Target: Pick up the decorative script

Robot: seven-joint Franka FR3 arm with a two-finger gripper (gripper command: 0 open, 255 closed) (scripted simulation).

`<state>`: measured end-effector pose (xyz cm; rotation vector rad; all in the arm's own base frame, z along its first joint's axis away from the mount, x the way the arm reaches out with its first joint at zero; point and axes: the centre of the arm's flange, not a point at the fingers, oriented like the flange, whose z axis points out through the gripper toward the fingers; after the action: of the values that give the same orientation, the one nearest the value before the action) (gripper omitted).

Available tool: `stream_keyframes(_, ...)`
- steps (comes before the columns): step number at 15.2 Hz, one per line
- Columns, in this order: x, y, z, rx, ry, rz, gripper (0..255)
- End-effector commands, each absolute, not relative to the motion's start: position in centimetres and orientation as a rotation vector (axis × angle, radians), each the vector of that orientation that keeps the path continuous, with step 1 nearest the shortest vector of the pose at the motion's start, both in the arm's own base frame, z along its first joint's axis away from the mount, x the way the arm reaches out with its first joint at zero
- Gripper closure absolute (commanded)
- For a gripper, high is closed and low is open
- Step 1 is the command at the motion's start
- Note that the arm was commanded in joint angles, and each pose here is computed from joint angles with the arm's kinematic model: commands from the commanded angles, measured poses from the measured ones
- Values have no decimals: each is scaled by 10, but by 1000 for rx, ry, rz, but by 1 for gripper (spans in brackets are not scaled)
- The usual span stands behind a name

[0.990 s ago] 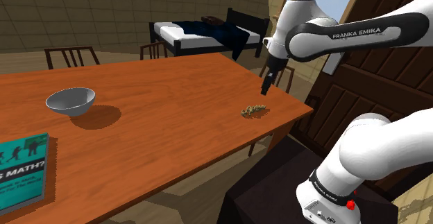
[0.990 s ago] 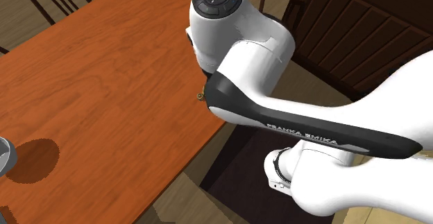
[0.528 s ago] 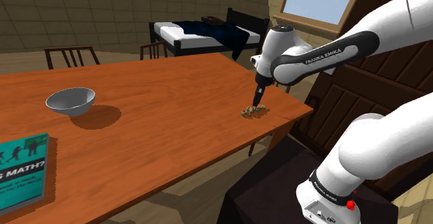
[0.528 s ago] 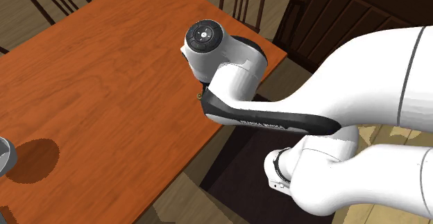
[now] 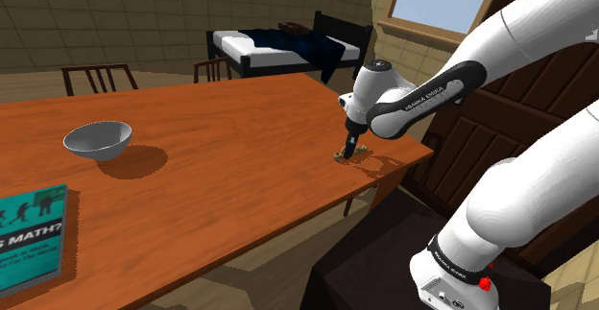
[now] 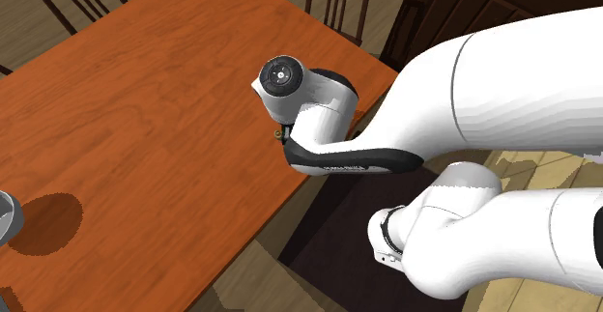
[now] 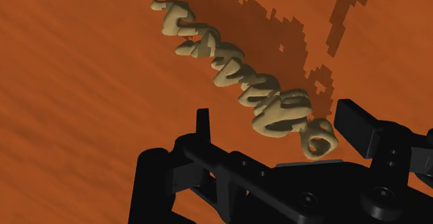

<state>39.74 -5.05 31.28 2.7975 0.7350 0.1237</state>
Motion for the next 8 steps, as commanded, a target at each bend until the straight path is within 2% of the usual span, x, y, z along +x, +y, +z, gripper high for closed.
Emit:
stream_keyframes(1,397,-50,301,2797,736,125,0)
stream_keyframes(4,397,-50,293,2797,736,125,0)
stream_keyframes(5,397,-50,293,2797,736,125,255)
stream_keyframes(8,397,-49,293,2797,736,125,255)
